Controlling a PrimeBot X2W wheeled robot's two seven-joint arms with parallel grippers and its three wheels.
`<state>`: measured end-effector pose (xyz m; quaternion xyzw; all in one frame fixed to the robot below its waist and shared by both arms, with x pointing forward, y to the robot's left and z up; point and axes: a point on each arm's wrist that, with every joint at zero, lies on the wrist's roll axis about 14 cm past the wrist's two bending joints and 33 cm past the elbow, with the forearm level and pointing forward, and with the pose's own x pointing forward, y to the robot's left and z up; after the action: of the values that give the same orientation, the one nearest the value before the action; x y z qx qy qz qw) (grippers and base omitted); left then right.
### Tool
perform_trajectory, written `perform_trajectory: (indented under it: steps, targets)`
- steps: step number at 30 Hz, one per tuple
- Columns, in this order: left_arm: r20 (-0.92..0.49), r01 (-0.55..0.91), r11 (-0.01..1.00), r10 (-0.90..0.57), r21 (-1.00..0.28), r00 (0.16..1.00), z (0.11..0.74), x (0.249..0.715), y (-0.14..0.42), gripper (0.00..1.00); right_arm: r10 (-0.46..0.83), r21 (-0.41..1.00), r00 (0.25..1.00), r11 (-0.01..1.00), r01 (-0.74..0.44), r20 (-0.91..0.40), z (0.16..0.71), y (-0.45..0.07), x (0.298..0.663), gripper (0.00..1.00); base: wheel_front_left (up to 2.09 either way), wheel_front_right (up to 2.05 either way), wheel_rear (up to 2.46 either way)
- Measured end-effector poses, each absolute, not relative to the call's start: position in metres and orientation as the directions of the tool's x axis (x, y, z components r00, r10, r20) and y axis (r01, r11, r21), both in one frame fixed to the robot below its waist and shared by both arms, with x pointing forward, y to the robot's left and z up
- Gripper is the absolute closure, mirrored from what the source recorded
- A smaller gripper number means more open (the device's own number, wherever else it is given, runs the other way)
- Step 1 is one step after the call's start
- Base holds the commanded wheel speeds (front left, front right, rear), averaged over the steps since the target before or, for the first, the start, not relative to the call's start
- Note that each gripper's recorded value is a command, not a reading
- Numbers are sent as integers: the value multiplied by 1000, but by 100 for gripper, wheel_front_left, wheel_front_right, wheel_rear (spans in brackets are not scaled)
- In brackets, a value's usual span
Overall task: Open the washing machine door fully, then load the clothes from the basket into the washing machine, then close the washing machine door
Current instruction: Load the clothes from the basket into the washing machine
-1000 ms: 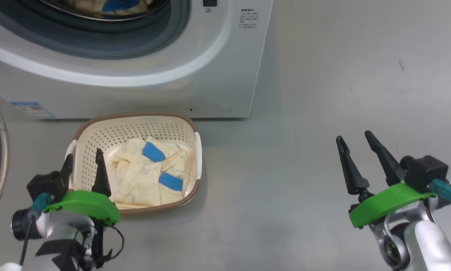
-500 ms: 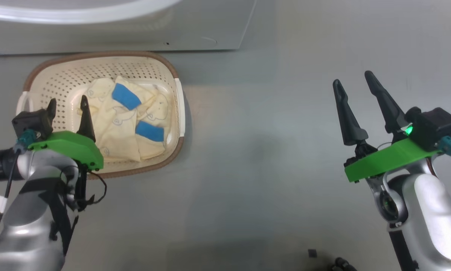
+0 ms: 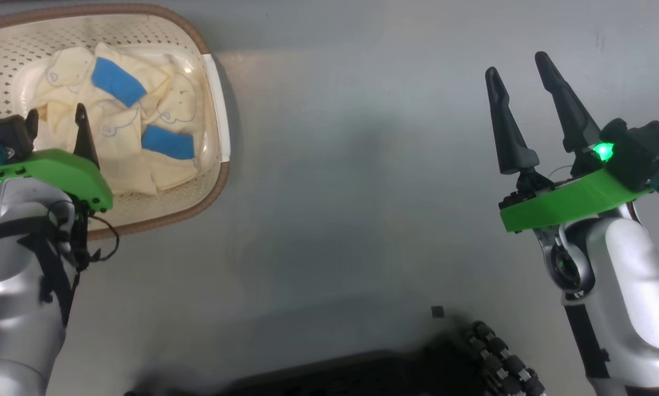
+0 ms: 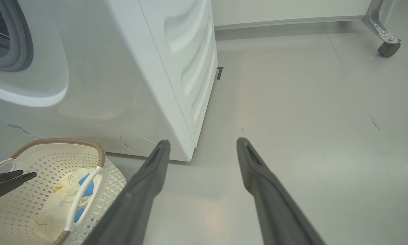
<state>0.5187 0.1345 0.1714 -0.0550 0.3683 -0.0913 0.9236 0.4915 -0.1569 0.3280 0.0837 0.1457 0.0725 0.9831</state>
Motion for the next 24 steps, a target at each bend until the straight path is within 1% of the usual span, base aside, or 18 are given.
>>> perform_trajectory:
  steps: [7,14,22,23,24]
  targets:
    - [-709,129,975,-220,-180,671,137,523,134,0,166,181,935,977,-114,-312,303,-159,493,0,0,0,0]
    - [-753,119,977,-211,-176,623,105,523,138,0,154,171,920,981,-97,-361,279,-165,486,0,0,0,0]
    - [-798,91,973,-225,-211,559,84,519,129,0,133,159,915,984,-76,-381,270,-174,483,0,0,0,0]
    - [-801,86,973,-225,-214,555,83,519,128,12,131,157,915,985,-76,-381,270,-175,483,0,0,0,0]
    - [-803,83,973,-226,-217,552,83,519,127,32,130,156,915,985,-75,-381,271,-175,482,0,0,0,0]
